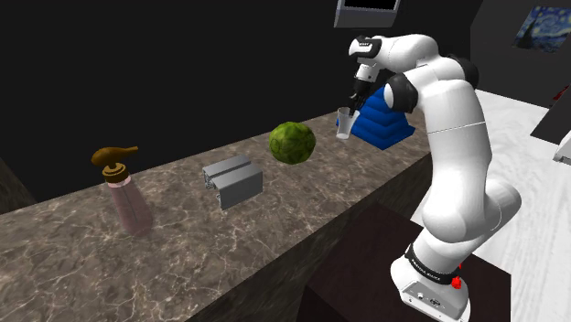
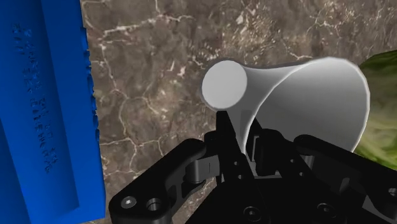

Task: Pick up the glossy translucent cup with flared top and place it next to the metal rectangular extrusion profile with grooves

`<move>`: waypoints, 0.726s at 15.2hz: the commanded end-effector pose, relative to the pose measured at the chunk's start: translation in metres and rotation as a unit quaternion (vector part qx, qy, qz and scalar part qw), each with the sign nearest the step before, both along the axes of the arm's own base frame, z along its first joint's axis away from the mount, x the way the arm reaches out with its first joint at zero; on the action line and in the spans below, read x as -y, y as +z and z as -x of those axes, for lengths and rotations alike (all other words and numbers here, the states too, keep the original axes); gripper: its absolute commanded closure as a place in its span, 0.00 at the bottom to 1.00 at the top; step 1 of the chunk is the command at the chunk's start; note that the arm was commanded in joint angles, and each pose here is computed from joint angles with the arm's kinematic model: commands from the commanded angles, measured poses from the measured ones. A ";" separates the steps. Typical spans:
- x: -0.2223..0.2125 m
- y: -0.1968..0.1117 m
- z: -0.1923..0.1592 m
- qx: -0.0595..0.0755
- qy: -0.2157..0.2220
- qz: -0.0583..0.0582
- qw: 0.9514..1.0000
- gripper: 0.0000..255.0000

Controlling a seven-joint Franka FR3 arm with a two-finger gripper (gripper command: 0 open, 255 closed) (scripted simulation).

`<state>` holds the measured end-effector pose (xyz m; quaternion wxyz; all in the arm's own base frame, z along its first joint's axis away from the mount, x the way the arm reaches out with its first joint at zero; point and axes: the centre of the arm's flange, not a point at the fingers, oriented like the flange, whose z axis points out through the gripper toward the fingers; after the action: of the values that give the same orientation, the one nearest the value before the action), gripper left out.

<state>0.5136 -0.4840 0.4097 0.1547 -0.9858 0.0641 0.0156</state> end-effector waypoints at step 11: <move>0.000 0.063 0.000 0.000 0.000 0.000 1.000 1.00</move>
<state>0.5139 -0.4844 0.4675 0.1547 -0.9858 0.0641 0.0155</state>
